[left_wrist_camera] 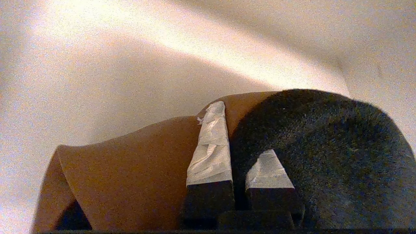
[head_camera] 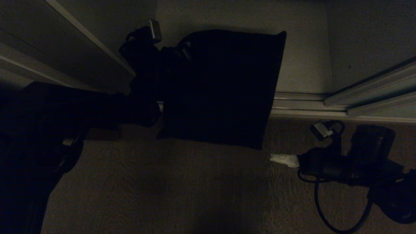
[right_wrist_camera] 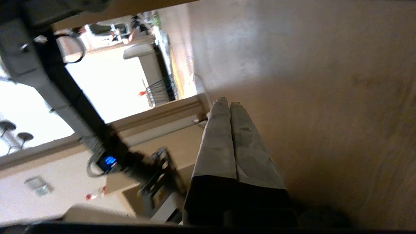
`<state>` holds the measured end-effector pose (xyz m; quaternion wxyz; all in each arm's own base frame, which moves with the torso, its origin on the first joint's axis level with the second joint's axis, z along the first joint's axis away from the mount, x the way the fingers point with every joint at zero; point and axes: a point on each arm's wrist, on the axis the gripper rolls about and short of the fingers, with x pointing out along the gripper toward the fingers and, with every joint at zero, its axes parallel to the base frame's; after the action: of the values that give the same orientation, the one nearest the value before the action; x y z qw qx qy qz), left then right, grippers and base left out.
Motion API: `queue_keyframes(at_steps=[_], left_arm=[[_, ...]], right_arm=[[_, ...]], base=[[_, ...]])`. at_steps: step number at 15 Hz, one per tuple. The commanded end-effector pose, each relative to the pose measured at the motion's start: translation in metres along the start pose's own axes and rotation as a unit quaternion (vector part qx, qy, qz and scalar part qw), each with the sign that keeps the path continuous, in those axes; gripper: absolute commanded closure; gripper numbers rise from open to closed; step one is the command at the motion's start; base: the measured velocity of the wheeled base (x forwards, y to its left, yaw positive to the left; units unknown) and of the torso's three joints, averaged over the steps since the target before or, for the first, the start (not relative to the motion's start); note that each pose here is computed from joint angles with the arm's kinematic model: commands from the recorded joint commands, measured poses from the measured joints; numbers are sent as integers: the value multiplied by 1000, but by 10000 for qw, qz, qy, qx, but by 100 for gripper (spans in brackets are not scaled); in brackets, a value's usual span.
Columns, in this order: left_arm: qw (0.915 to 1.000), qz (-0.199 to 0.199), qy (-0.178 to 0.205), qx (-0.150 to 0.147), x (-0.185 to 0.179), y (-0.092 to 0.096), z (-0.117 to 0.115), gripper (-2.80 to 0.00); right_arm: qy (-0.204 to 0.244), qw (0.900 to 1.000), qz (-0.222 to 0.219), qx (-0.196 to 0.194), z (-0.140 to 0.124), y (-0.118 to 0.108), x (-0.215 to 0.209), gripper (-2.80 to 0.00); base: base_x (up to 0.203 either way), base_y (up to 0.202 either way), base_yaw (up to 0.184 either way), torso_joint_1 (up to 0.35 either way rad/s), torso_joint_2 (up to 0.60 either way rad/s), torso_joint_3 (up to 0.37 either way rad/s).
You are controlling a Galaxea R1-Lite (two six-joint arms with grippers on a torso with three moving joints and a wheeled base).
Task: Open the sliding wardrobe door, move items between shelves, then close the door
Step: Place the pillow on the lower shelf
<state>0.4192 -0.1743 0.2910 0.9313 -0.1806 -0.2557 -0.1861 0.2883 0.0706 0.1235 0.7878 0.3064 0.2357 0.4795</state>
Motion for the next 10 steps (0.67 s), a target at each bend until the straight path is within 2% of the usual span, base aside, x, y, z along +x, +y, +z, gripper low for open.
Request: queue_keyframes(at_steps=[1,5,10], left_arm=[[9998,125,-162,-61,8,4,-16,0],[9999,-21,-104,-86,10,2,-11,0],[9995,-78,-242,-160,16,-3,4,0]], right_arm=[[104,9998,-75,160,-3,-23,21,0],[128,9999,-3,58,0,-29,43,0],[188,9998,40,43,0,-40,57,0]], base=[[0,0,0,0,0,0],[0,0,0,0,0,0],[0,0,0,0,0,0]])
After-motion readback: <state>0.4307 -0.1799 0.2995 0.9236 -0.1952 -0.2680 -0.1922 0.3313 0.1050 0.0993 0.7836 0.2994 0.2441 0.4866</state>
